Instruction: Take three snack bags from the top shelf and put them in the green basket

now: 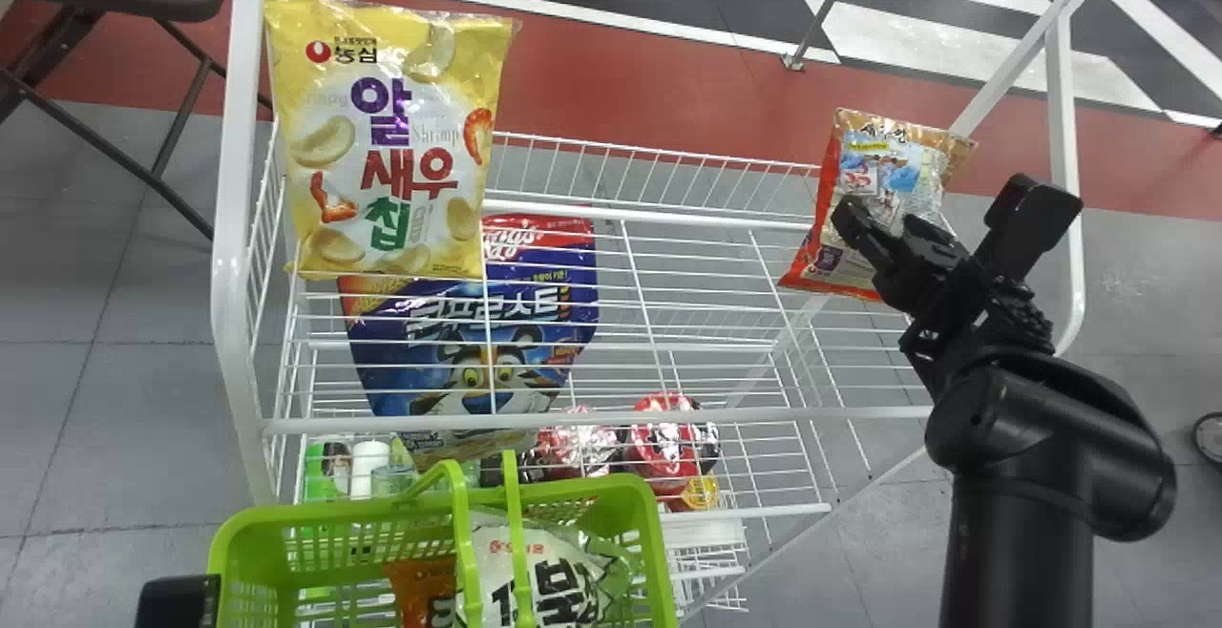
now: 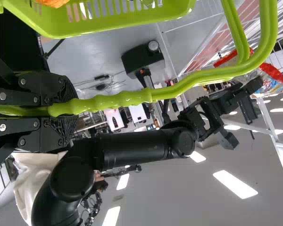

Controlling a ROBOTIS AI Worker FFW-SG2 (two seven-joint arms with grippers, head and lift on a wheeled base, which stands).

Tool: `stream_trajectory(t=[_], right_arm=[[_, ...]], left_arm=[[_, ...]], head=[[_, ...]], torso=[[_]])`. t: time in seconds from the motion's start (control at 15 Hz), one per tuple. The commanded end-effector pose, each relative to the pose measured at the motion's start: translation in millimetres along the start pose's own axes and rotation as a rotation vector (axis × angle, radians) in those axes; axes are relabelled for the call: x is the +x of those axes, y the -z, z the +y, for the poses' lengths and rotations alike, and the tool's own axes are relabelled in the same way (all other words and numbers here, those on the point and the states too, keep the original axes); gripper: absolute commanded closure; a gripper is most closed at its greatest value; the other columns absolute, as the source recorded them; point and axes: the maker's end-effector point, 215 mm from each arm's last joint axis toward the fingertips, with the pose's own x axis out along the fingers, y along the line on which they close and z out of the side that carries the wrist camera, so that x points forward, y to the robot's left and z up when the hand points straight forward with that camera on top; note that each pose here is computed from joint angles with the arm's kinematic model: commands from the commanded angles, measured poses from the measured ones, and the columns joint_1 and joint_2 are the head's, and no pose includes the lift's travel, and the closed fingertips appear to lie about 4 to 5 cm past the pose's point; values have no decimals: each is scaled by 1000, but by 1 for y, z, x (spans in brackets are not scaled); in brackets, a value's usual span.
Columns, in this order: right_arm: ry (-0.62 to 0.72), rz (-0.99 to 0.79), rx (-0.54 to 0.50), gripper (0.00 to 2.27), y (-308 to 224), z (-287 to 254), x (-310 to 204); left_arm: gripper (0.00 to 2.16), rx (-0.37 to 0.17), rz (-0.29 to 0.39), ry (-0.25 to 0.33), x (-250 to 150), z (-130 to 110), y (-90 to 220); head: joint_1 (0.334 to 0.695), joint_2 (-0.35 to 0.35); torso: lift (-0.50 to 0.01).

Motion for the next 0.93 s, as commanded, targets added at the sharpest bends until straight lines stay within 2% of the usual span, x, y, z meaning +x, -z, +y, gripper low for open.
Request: stream_trajectory(t=[0.0, 0.13, 0.47, 0.67, 0.87], right_arm=[[-24, 15, 3, 2148, 7, 4, -2], [-32, 6, -7, 2192, 13, 2, -10], [-88, -56, -3, 2196, -11, 17, -51], [-159, -81, 6, 2196, -21, 34, -98], [-289, -10, 84, 2196, -15, 67, -162]], left_arm=[[1224, 0, -1, -3, -1, 1, -1], [1224, -1, 2, -4, 0, 2, -1], [1224, -3, 4, -4, 0, 2, 0], [1224, -3, 4, -6, 0, 2, 0], [1224, -5, 7, -8, 1, 2, 1]], head=[[695, -350], [695, -350], [695, -350], [695, -350], [695, -350]], torso=[[-44], [-44], [-44], [-44], [-44]])
